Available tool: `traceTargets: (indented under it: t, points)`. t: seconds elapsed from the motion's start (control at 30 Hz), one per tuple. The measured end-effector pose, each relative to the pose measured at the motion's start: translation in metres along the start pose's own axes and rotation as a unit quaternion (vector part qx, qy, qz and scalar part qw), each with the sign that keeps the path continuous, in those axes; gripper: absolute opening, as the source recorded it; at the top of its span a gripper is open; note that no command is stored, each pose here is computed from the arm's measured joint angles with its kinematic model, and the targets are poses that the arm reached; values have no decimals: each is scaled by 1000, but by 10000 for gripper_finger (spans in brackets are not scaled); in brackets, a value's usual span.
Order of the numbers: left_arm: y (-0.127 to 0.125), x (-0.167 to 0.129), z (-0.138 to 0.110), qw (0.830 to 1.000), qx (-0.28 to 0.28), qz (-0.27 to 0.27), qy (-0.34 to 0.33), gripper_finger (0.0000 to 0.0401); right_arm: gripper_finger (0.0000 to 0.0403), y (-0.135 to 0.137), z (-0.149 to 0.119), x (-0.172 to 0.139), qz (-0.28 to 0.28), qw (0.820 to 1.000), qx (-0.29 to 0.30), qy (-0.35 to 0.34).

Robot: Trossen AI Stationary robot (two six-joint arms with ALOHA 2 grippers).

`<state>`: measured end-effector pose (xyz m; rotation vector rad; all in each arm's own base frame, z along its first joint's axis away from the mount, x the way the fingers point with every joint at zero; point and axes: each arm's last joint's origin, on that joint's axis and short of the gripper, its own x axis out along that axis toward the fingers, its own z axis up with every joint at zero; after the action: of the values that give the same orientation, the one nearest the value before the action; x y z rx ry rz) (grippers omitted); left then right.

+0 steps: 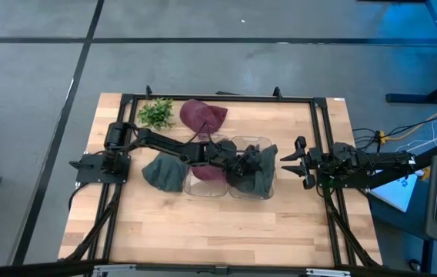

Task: Pick & Place hat
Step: Put the bottom blue cap into the right transparent bin

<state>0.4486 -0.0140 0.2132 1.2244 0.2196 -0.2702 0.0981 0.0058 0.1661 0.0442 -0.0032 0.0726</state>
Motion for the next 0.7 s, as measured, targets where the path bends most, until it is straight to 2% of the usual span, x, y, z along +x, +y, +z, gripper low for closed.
traceTargets:
  t: [0.1,0.3,0.7]
  points:
    - [2,-1,0,1000,-18,8,19,76,131,0,0,0,0,1000,0,0]
    - [11,-7,2,995,-93,25,20,107,131,0,0,0,0,1000,0,0]
    - [24,-19,15,992,-117,47,15,201,131,0,0,0,0,1000,0,0]
